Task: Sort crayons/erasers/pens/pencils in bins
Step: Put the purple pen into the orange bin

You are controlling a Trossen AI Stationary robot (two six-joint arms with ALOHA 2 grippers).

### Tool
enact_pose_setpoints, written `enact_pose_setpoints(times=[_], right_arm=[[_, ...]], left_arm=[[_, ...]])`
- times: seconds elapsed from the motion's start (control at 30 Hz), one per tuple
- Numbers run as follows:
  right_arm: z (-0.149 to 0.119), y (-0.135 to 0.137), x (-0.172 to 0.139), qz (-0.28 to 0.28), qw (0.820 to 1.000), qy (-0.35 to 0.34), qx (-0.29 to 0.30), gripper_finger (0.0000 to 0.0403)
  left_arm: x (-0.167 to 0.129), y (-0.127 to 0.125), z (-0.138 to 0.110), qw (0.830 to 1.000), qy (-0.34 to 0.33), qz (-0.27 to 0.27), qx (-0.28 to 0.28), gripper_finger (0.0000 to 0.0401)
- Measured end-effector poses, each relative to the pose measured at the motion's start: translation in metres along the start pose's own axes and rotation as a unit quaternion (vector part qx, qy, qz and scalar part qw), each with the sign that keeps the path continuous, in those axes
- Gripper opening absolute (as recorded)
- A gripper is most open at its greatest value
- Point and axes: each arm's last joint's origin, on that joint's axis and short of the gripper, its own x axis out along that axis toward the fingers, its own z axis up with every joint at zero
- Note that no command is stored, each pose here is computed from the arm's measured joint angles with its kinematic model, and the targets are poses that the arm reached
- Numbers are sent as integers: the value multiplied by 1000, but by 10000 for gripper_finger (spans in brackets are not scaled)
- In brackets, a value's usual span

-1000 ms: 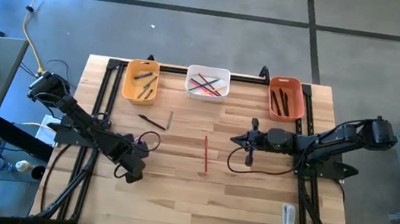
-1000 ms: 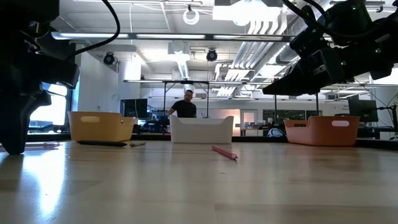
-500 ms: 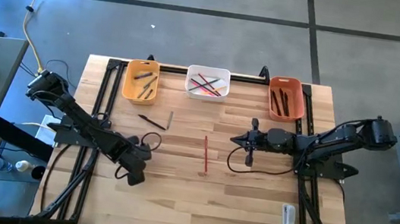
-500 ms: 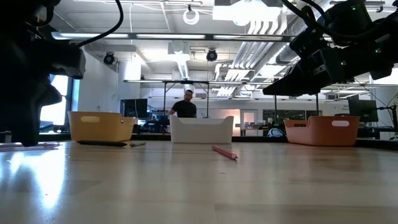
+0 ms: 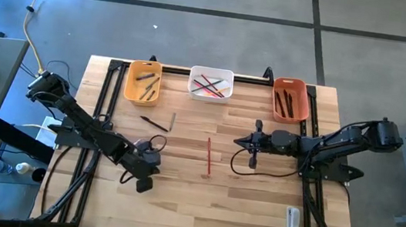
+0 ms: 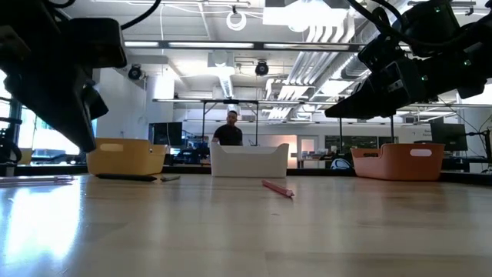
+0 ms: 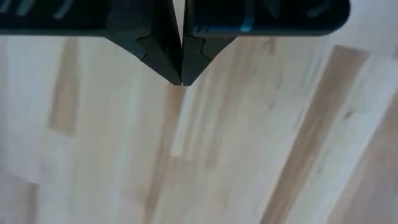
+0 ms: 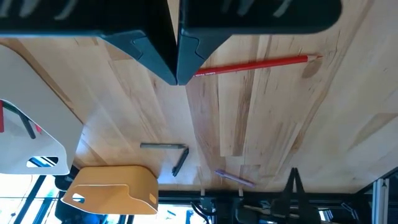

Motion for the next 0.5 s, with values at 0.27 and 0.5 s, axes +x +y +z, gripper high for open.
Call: enact_pose_setpoints(times=[0.27, 0.5], right_arm=[[1, 0, 0, 0, 1000, -5, 1, 0], [1, 0, 0, 0, 1000, -4, 10, 0]], left_arm=[[-16, 24, 5, 987, 97, 129, 5, 0], [-29, 64, 15, 961, 178, 190, -97, 10]])
